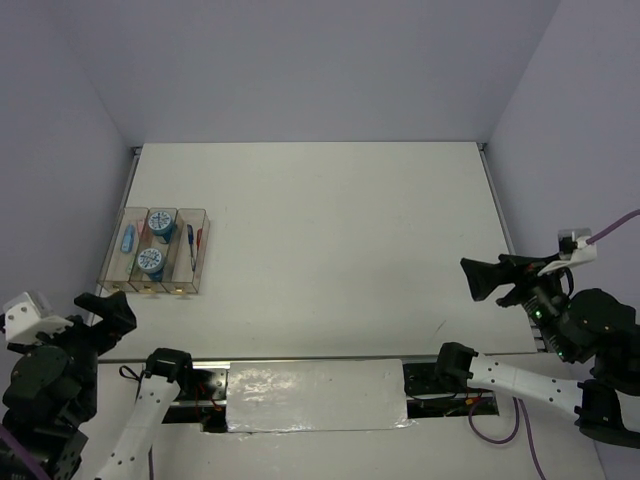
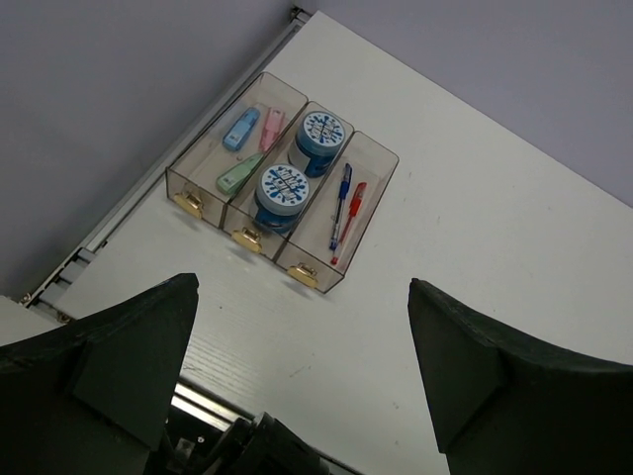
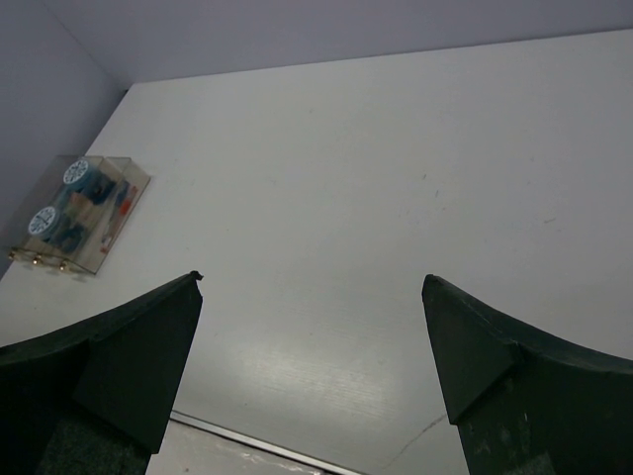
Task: Sort the stationery into containers
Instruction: Reset both arms
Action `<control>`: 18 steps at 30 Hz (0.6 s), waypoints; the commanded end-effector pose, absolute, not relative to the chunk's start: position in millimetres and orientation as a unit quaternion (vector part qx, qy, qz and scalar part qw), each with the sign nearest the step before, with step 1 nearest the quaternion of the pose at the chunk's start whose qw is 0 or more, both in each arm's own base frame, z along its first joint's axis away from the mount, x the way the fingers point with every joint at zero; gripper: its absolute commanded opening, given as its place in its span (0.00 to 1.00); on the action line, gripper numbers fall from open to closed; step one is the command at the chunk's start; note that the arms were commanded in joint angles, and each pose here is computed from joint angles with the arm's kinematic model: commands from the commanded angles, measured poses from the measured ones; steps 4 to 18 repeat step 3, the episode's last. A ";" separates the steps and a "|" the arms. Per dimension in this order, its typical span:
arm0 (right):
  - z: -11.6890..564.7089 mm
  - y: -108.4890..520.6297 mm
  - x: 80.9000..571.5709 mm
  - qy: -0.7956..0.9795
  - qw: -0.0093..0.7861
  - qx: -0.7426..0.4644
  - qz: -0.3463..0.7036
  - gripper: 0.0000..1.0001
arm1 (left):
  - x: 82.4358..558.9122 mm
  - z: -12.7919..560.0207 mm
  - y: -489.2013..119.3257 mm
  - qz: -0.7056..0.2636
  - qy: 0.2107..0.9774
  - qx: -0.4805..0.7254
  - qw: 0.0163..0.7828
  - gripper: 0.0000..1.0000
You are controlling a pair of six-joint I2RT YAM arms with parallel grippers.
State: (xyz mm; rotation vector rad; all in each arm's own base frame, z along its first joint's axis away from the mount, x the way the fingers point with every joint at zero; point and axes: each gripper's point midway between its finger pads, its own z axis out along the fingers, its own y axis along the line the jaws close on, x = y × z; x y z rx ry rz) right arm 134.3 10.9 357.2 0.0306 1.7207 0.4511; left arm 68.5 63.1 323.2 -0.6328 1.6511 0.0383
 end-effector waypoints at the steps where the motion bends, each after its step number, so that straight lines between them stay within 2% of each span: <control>1: 362.2 22.1 138.9 0.744 0.634 0.019 0.210 1.00 | 70.7 327.0 65.2 0.016 0.716 -0.282 0.639 0.99; 18: 361.1 21.8 138.7 0.742 0.634 0.023 0.214 1.00 | 73.4 327.5 64.1 0.016 0.717 -0.277 0.639 0.99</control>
